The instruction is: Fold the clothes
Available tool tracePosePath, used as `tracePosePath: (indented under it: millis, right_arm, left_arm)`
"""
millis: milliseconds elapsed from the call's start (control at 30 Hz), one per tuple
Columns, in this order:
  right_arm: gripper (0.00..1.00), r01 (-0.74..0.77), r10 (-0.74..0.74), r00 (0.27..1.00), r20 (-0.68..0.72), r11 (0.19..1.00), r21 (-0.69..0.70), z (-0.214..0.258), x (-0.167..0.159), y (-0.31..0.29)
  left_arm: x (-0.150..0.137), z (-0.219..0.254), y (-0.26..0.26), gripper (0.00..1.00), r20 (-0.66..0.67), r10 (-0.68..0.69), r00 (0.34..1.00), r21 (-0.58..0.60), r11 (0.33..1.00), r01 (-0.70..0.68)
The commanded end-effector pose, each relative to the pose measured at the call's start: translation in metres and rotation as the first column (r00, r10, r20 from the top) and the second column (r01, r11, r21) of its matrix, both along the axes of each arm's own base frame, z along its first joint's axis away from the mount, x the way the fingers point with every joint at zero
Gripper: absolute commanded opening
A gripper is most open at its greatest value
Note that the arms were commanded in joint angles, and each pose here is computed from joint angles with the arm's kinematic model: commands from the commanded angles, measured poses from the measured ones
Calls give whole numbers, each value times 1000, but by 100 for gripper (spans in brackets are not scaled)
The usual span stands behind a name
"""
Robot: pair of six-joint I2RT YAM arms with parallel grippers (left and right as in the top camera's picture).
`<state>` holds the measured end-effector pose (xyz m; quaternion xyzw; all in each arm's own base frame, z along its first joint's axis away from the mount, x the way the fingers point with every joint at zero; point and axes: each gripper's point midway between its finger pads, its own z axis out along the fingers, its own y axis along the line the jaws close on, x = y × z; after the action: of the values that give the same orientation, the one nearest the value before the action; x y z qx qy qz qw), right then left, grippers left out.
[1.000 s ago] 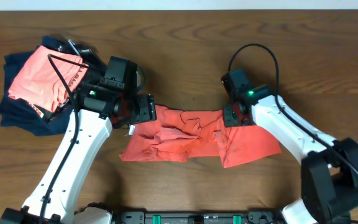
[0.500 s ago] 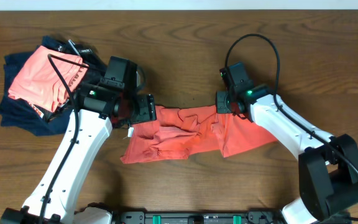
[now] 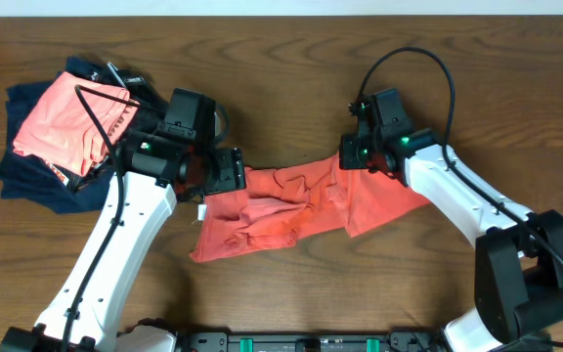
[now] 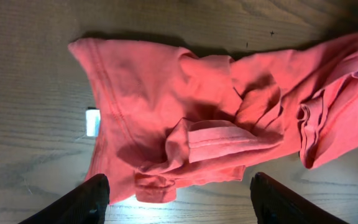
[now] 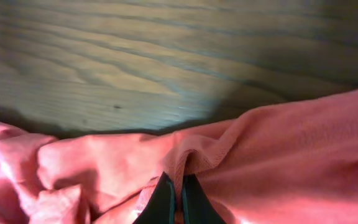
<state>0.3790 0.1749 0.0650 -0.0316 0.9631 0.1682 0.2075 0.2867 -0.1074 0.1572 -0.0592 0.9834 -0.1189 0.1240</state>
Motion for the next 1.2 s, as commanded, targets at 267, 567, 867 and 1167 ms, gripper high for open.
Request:
tracePosePath:
  millis: [267,567,867,1167]
  right_arm:
    - [1,-87,72,994,83,975,202,40,15,17]
    - [1,-51,30,995,91,970,237,45,24,8]
    - [2,-91,76,994,77,972,218,41,14,18]
    - [52,-455,415,890,190,844,285,57,-25,78]
  left_arm:
    - [0,-4,4,74,-12,14,1000,15,1000,-14]
    - [0,-4,4,74,-12,14,1000,15,1000,-14]
    - [0,-4,4,74,-12,14,1000,15,1000,-14]
    - [0,-4,4,74,-13,14,1000,15,1000,-14]
